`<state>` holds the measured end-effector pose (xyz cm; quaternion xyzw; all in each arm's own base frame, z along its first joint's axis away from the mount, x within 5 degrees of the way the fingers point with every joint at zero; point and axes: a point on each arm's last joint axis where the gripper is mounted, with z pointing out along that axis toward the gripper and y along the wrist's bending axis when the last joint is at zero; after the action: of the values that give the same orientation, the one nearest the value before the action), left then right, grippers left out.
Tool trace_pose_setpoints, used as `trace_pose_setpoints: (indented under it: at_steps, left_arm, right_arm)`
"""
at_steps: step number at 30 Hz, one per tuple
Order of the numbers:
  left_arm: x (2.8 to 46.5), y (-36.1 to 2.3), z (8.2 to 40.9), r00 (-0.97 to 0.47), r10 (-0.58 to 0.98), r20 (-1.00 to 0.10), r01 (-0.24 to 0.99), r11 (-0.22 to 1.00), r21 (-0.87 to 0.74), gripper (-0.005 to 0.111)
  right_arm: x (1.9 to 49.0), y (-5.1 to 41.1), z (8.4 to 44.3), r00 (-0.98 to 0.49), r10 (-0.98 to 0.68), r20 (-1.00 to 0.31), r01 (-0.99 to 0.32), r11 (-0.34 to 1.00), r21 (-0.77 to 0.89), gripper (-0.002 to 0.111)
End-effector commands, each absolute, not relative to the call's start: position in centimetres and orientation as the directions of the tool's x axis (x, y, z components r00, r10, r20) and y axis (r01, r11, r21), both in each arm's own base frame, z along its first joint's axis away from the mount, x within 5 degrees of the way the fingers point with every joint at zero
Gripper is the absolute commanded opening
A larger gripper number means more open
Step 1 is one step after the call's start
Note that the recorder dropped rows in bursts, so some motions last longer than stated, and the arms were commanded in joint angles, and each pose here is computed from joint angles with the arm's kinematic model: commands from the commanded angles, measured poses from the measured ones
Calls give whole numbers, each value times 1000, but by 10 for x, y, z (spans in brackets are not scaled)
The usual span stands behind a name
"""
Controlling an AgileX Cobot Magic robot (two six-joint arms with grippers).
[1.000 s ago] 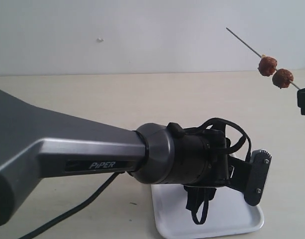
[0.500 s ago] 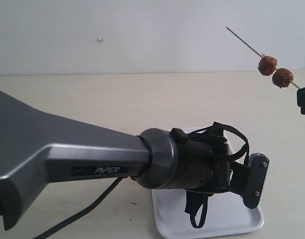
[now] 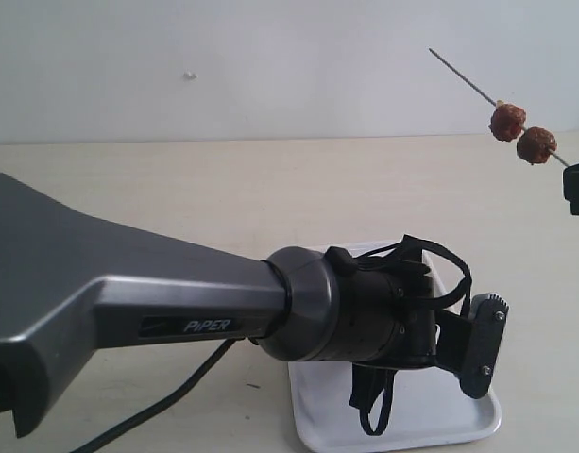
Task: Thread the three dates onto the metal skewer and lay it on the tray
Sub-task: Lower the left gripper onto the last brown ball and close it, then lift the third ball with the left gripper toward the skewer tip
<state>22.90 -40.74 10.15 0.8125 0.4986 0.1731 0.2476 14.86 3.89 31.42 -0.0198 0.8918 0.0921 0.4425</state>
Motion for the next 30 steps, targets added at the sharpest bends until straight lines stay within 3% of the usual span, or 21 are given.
trace_pose_setpoints:
  at_steps: [1,8,16,19,23,30]
  left_arm:
    - [227,-405,95,420,907,35,746,-367,555,28]
    - [231,-403,136,271,954,-125,790,-146,596,28]
    - [265,-373,204,-47,904,-424,780,299,549,28]
    - [285,-354,223,-254,775,-579,715,553,427,28]
    - [311,-326,239,-475,541,-694,578,786,218,28]
    - [338,-299,254,-682,148,-717,408,890,-205,28]
  right_arm:
    - [150,39,319,-586,43,-810,-124,982,141,0]
    - [150,39,319,-585,39,-810,-124,983,136,0]
    - [150,38,318,-589,36,-807,-123,983,133,0]
    - [150,38,318,-589,36,-807,-123,983,133,0]
    - [149,38,317,-596,35,-802,-121,984,132,0]
    - [147,39,314,-634,51,-772,-111,981,156,0]
